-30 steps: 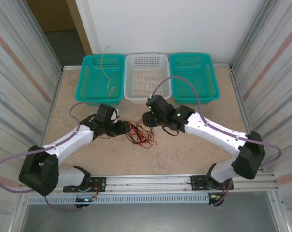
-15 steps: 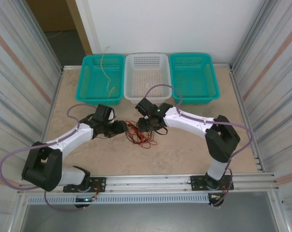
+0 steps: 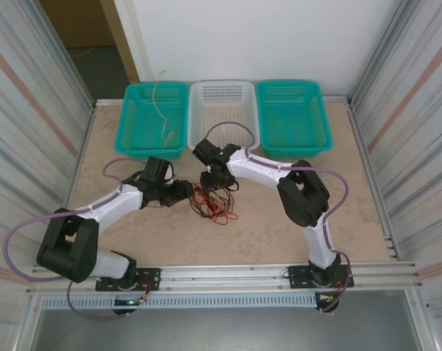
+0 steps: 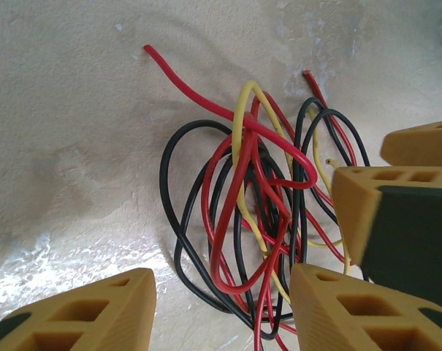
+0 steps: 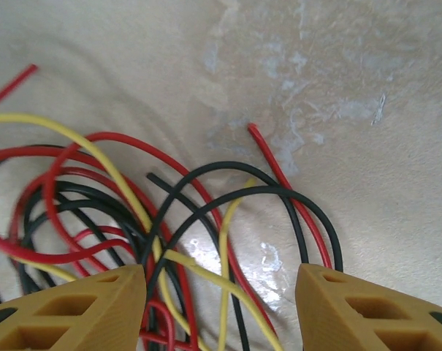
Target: Untangle the cables
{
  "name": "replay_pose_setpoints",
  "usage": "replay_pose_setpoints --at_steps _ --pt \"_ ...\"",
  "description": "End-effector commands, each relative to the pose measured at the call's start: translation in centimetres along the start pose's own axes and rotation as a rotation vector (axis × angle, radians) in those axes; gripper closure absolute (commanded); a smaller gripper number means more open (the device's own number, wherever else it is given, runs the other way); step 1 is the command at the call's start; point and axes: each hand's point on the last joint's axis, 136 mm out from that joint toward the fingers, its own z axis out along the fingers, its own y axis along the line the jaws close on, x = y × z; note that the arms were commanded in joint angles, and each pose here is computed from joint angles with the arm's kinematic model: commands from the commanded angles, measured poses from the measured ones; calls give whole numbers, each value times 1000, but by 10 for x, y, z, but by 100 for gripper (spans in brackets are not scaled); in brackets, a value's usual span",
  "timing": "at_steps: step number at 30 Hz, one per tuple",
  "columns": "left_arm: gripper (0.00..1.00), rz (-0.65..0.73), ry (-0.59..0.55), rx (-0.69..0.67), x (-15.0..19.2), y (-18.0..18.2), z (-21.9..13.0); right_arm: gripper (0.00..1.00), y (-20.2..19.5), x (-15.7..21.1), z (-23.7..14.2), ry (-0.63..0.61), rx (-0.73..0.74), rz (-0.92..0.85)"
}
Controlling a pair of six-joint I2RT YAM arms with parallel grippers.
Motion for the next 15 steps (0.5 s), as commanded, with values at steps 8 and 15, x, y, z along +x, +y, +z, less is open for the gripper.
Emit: replay_pose_setpoints --at_steps 8,15 --pt "49 -19 30 26 7 3 4 69 -18 21 12 48 75 -16" --pt "50 -23 41 33 6 1 9 95 -22 14 -9 -27 82 -3"
